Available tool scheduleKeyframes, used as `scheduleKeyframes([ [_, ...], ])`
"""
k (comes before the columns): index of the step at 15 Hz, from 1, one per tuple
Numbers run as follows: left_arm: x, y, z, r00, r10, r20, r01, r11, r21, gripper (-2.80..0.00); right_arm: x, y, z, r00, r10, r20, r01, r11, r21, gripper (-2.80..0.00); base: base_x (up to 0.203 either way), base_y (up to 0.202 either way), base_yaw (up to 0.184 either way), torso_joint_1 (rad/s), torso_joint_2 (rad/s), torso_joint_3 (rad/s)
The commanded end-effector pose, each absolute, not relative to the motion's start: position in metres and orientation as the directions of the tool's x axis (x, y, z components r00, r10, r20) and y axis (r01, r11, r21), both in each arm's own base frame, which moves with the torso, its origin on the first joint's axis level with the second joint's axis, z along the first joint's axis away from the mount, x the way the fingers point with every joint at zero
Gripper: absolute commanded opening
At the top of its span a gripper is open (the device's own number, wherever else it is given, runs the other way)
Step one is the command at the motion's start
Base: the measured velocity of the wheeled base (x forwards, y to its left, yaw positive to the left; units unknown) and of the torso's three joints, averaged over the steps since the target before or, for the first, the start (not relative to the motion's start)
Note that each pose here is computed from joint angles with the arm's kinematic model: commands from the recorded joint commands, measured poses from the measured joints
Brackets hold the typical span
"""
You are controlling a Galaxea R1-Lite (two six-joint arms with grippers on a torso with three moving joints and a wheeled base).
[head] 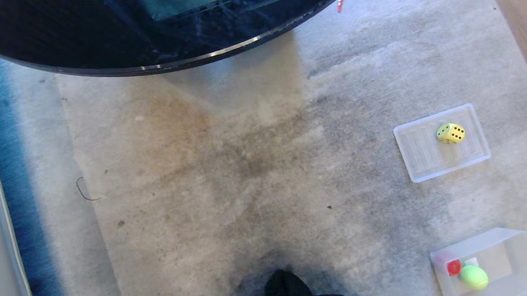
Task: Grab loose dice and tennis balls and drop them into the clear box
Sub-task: Put the ball in the box
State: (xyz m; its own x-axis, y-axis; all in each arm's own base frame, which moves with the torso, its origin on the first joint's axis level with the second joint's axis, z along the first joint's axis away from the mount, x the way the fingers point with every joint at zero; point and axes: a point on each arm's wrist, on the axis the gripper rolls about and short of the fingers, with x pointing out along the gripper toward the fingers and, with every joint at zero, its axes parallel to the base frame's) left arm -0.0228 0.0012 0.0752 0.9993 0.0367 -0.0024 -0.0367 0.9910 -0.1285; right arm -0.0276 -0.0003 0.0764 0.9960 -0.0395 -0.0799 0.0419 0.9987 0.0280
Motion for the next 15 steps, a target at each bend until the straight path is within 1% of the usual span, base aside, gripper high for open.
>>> scheduleKeyframes([
  [1, -0.0228, 0.0012, 0.0753, 0.999, 0.037, -0.002, -0.037, 0.991, -0.131, -2.80, -0.0276, -0.0003, 0.0762, 0.996, -0.038, -0.081, 0.041, 0.999, 0.028, -2.80, 0.000, 0.000, 0.000, 0.000, 0.00, 0.000],
  [3, -0.0228, 0.0012, 0.0753, 0.999, 0.037, -0.002, -0.037, 0.991, -0.131, -2.80, -0.0276, -0.0004, 0.0762, 0.996, -0.040, -0.081, 0.042, 0.999, 0.028, -2.80, -0.003, 0.002, -0.091, 0.001, 0.00, 0.005],
  [11, -0.0228, 0.0012, 0.0753, 0.999, 0.037, -0.002, -0.037, 0.991, -0.131, -2.80, -0.0276, -0.0004, 0.0762, 0.996, -0.040, -0.081, 0.042, 0.999, 0.028, -2.80, 0.000, 0.011, -0.162, 0.002, 0.00, 0.004],
  [15, -0.0228, 0.0012, 0.0750, 0.999, 0.040, -0.005, -0.040, 0.990, -0.136, -2.80, -0.0276, -0.0004, 0.0762, 0.996, -0.040, -0.081, 0.042, 0.999, 0.028, -2.80, 0.002, 0.009, -0.146, -0.039, 0.14, 0.096],
])
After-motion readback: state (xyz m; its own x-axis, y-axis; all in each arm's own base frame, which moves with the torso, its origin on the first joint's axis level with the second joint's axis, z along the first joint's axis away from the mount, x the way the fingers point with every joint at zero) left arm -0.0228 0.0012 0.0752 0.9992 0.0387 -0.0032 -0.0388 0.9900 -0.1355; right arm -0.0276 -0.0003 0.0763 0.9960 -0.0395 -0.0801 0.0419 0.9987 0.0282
